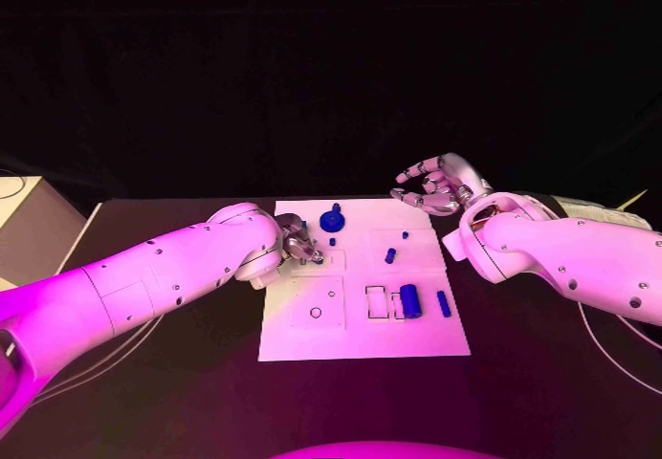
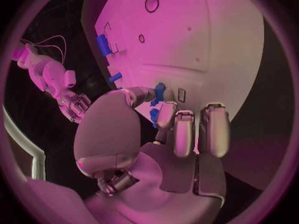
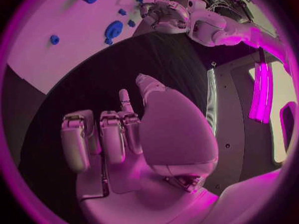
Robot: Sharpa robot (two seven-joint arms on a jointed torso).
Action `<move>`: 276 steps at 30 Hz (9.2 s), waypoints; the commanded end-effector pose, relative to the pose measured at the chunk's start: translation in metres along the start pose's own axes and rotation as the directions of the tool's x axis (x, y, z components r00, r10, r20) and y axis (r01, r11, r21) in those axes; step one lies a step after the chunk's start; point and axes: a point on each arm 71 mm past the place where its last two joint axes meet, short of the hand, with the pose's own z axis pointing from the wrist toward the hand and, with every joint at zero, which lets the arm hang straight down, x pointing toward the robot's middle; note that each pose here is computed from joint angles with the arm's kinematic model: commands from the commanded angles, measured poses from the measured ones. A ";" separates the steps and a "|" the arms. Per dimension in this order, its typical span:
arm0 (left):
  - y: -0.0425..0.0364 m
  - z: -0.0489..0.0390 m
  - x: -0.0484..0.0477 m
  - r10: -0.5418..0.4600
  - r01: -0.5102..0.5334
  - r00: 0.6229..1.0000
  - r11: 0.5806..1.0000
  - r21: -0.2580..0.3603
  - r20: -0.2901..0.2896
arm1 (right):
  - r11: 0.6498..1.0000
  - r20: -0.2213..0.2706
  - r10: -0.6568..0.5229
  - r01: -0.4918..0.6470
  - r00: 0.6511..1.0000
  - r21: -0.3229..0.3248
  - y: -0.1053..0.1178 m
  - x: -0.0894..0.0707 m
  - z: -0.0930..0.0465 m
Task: Assemble the parts on the task board
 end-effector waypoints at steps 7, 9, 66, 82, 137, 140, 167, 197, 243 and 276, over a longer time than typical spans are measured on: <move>-0.0035 0.0026 0.0070 0.027 -0.027 0.999 1.000 -0.013 -0.033 | 1.000 -0.010 -0.011 0.010 1.000 -0.017 0.002 0.001 -0.001; -0.0041 0.0027 0.0078 0.031 -0.031 0.999 0.999 -0.013 -0.040 | 1.000 -0.010 -0.011 0.010 1.000 -0.017 0.002 0.001 -0.001; -0.0030 0.0048 0.0067 0.016 -0.017 1.000 0.999 -0.033 -0.027 | 1.000 -0.004 -0.005 0.005 1.000 -0.018 0.002 0.000 -0.002; -0.0003 0.0011 0.0050 0.014 -0.015 1.000 0.999 -0.031 -0.016 | 1.000 0.001 -0.006 0.006 1.000 -0.017 0.001 -0.002 -0.003; -0.0051 0.0012 -0.0931 -0.108 0.111 0.983 0.994 -0.013 0.148 | 1.000 0.014 -0.008 0.008 1.000 -0.015 -0.002 -0.007 -0.004; -0.0029 0.0046 -0.0960 -0.107 0.112 0.983 0.993 -0.030 0.152 | 1.000 0.015 -0.008 0.008 1.000 -0.018 -0.001 -0.008 -0.004; 0.0070 0.0148 -0.0962 -0.096 0.108 0.985 0.991 -0.081 0.141 | 0.999 0.026 -0.018 0.019 0.999 -0.050 0.009 -0.014 -0.003; 0.0067 0.0155 -0.0921 -0.091 0.100 0.990 0.992 -0.082 0.105 | 0.999 0.028 -0.020 0.022 0.999 -0.046 0.009 -0.014 -0.002; 0.0014 -0.0130 -0.0883 -0.146 0.146 0.986 0.989 0.013 0.084 | 0.999 0.036 -0.024 0.025 0.999 -0.037 0.005 -0.017 -0.001; 0.0145 -0.0337 -0.0344 0.098 -0.108 0.979 0.993 0.044 0.179 | 0.996 0.039 -0.065 0.068 0.997 -0.066 0.004 -0.016 -0.005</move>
